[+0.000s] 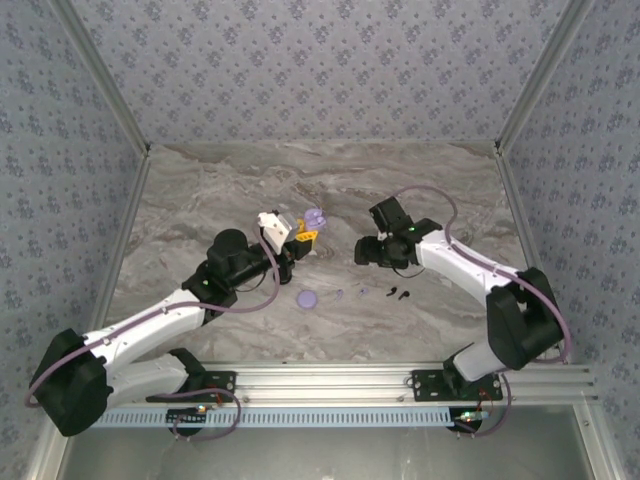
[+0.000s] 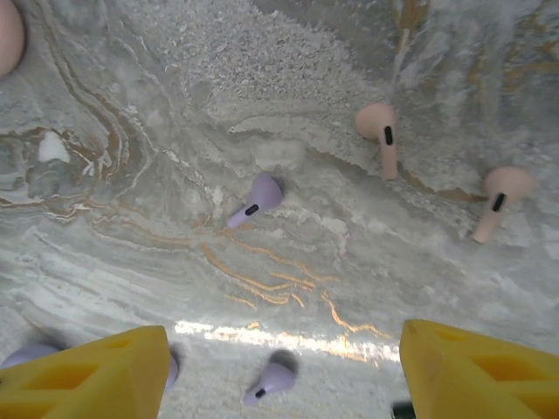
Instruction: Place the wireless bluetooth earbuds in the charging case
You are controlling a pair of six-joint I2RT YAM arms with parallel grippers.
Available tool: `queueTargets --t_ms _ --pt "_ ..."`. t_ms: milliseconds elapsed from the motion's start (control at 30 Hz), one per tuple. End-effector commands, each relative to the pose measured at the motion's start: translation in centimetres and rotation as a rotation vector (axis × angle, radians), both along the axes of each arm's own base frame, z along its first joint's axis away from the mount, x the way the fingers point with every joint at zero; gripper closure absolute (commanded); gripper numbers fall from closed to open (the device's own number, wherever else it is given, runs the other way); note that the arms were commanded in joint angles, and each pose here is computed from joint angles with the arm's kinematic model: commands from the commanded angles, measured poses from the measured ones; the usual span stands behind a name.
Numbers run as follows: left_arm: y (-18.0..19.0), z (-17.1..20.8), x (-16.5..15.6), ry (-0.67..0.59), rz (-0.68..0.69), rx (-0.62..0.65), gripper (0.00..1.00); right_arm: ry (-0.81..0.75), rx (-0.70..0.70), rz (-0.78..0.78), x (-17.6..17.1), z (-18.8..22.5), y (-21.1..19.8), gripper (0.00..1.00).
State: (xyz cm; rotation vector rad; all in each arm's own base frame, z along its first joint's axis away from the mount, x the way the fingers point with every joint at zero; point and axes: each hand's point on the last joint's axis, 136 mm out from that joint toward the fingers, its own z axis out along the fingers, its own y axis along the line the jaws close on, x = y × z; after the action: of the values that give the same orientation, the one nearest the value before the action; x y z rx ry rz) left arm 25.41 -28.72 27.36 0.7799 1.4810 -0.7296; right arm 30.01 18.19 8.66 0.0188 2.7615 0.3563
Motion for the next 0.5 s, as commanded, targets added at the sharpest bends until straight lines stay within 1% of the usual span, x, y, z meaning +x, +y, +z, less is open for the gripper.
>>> queueTargets --t_ms 0,67,267,467 --pt "0.2 0.9 -0.2 -0.034 0.004 -0.005 1.00 0.008 0.037 -0.020 1.0 -1.1 1.1 0.37" --pt "0.2 0.8 -0.2 -0.032 0.005 -0.003 1.00 0.026 0.021 -0.019 1.3 -2.1 1.4 0.42" --pt "0.3 0.8 -0.3 -0.032 0.007 -0.002 1.00 0.054 -0.009 -0.013 2.1 -3.9 2.0 0.50" --pt "0.3 1.0 -0.3 -0.036 0.007 -0.001 1.00 0.060 -0.012 -0.005 2.9 -4.6 2.6 0.54"
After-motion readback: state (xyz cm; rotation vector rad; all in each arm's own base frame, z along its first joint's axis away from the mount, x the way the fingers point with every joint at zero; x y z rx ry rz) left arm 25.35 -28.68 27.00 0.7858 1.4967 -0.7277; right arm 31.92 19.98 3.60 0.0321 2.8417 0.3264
